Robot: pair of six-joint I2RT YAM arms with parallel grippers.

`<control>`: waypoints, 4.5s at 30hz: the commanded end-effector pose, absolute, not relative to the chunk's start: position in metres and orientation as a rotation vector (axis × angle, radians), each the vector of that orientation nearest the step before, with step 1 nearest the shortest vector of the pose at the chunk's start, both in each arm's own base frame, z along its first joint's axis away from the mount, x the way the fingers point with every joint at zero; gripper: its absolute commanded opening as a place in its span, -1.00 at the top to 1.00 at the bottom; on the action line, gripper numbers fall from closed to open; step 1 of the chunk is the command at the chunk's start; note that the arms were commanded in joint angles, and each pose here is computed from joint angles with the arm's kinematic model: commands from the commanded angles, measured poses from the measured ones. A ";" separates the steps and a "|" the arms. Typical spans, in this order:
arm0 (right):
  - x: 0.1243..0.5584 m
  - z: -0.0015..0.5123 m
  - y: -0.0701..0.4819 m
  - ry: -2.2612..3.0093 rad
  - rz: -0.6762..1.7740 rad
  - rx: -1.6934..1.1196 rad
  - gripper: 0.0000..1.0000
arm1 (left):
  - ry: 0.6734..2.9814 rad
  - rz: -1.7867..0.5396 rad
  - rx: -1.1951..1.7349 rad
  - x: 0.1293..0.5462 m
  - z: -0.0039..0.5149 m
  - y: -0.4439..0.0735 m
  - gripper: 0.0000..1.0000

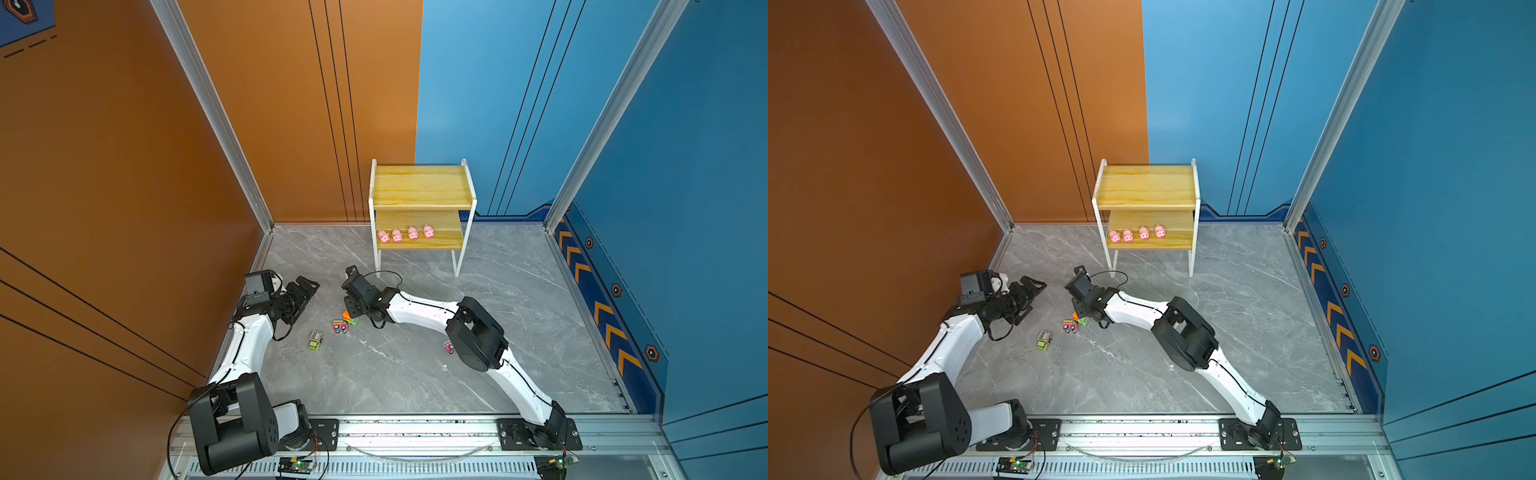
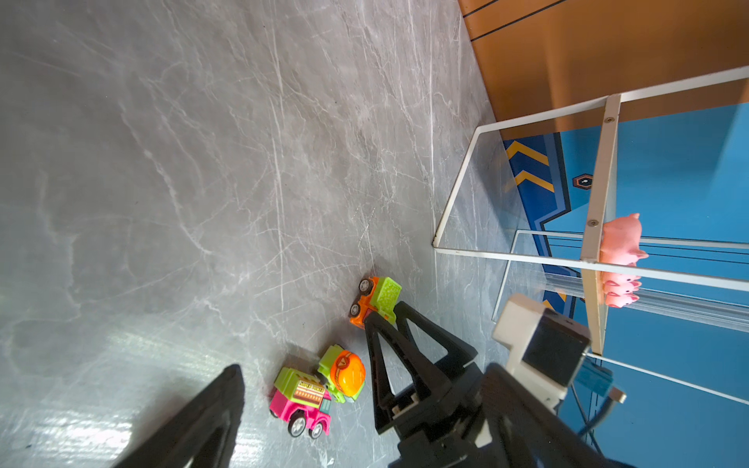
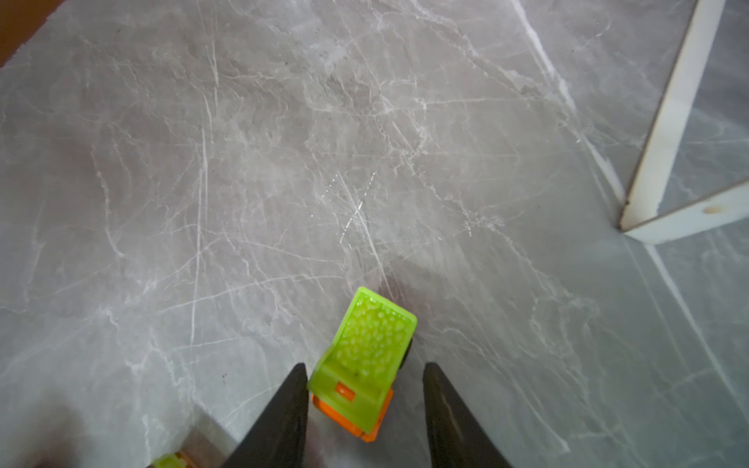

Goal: Place and organize the plastic toys onto the shelf
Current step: 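Move the right gripper over the green-and-orange dump truck on the floor, then close the right gripper on the dump truck's green bed and lift, then carry the dump truck with the right gripper up over the top shelf board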

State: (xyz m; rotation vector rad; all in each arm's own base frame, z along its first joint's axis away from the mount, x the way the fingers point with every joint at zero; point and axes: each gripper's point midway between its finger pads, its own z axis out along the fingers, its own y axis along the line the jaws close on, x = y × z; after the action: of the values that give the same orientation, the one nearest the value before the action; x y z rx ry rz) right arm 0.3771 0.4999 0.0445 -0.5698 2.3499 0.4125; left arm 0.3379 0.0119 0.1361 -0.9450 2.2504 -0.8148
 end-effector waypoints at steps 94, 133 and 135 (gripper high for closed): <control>0.316 0.042 0.391 2.051 0.509 -0.622 0.39 | 2.214 -0.879 -0.918 0.340 0.142 0.006 -0.85; 0.308 0.128 0.380 2.000 0.465 -0.655 0.56 | 2.202 -0.893 -0.909 0.340 0.145 0.004 -0.85; 0.307 0.160 0.377 1.976 0.462 -0.656 0.56 | 2.196 -0.896 -0.906 0.341 0.147 0.005 -0.85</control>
State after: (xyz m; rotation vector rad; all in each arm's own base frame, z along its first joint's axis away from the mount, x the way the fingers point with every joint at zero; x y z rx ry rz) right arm 0.3039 0.3814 0.1076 -0.6631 2.0272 0.4987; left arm 0.3427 0.0080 0.1406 -0.9293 2.2153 -0.8655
